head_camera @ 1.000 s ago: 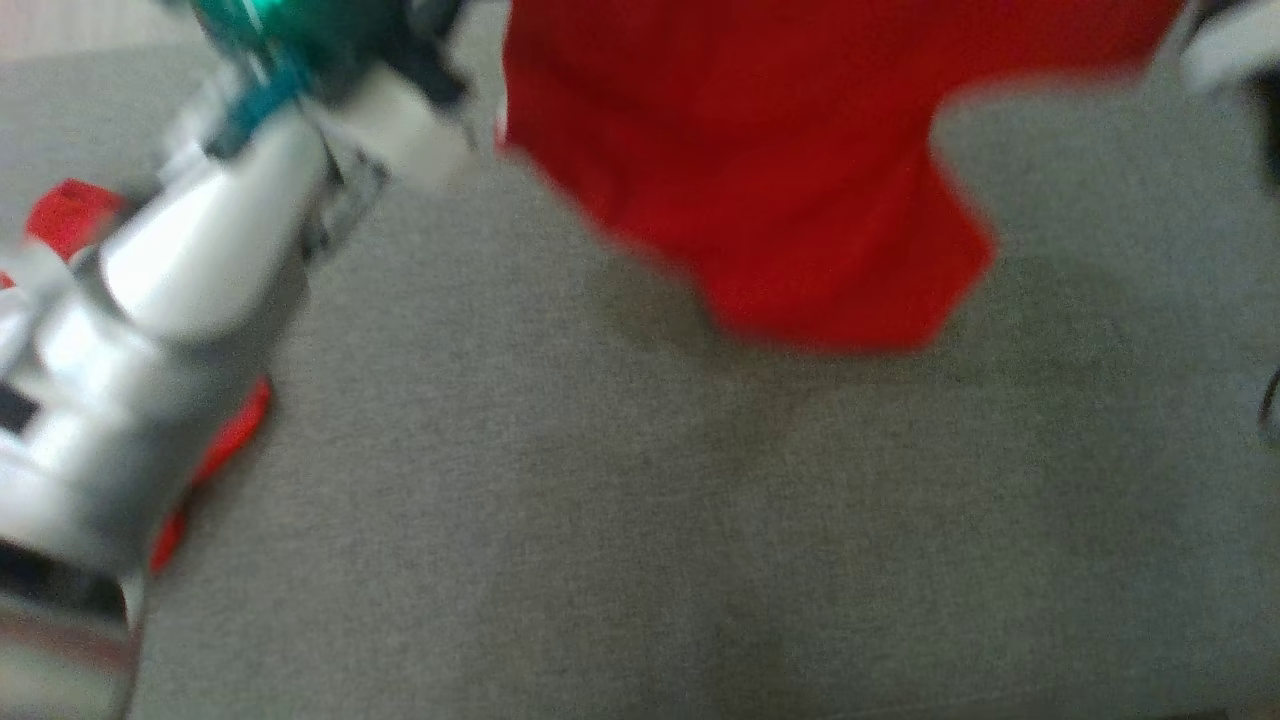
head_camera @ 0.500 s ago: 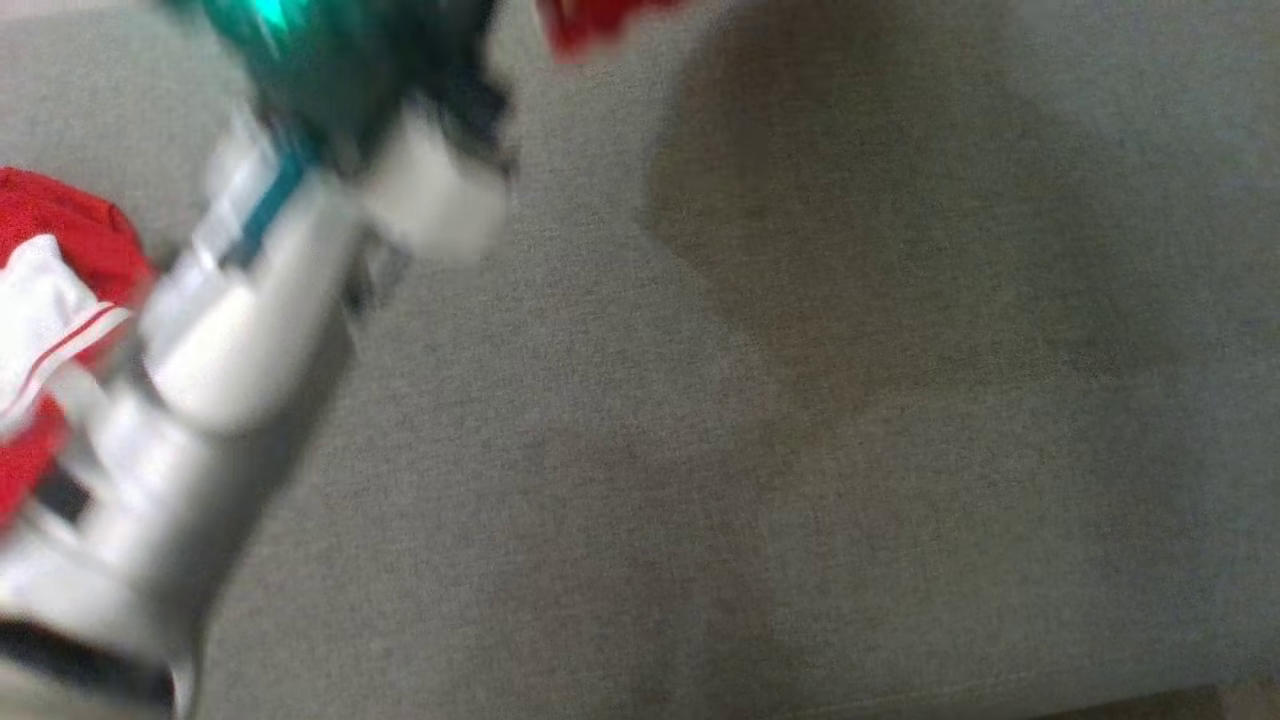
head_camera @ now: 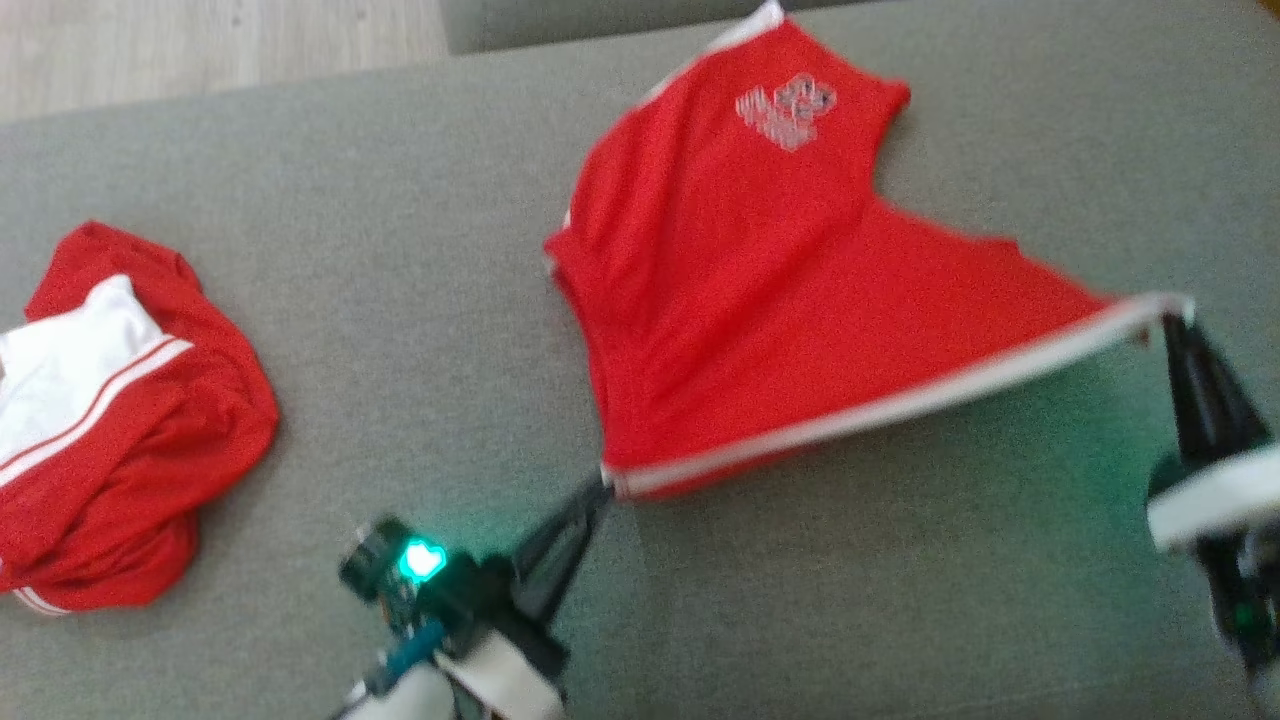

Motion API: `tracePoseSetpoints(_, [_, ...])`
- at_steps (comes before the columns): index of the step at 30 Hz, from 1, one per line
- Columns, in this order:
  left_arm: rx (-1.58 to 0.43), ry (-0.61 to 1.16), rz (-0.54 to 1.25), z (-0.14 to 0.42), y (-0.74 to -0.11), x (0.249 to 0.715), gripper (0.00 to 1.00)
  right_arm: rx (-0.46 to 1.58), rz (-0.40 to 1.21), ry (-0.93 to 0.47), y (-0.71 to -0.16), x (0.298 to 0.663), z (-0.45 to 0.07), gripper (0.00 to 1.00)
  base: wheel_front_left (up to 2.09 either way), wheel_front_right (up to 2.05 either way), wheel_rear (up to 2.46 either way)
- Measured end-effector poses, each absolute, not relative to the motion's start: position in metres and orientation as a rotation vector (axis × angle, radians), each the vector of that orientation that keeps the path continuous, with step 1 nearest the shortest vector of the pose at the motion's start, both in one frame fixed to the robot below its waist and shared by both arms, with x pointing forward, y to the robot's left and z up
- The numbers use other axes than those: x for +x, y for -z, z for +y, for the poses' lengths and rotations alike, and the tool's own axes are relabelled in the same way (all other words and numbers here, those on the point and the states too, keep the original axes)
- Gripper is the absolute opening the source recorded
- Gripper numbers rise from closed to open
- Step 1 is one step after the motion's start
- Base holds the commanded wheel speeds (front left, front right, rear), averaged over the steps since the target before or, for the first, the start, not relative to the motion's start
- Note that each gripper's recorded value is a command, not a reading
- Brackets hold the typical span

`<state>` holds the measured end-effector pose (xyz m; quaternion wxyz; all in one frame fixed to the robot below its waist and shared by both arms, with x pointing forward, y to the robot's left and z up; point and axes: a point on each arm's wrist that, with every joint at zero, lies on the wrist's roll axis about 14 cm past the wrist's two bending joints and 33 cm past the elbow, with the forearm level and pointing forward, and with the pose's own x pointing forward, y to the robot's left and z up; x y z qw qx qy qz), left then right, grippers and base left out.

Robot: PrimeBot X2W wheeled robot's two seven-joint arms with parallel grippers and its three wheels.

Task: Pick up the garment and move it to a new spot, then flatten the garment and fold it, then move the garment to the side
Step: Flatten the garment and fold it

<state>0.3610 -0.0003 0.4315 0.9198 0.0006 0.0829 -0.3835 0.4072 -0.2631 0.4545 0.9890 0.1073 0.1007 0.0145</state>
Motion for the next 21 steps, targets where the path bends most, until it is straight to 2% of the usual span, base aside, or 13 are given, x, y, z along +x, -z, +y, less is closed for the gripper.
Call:
tracePoseSetpoints(5, [-0.017,0.803,0.241,0.001,-0.416,0.324,0.00,0.254,0.271,0.026,-0.440,0.354,-0.272,0.00,0.00,0.00,0.00])
tracePoseSetpoints(12, [-0.054,0.845,0.317,-0.003,-0.414,0.295,0.00,0.217,0.260,0.082,-0.466,0.324,-0.287,0.00,0.00,0.00,0.00])
tracePoseSetpoints(17, [-0.154,0.831,0.294,-0.008,-0.435,0.302,0.00,0.198,0.247,0.090,-0.484,0.333,-0.285,0.00,0.00,0.00,0.00])
tracePoseSetpoints(21, [-0.234,0.817,0.275,-0.016,-0.449,0.324,0.00,0.202,0.244,0.054,-0.489,0.370,-0.276,0.00,0.00,0.00,0.00])
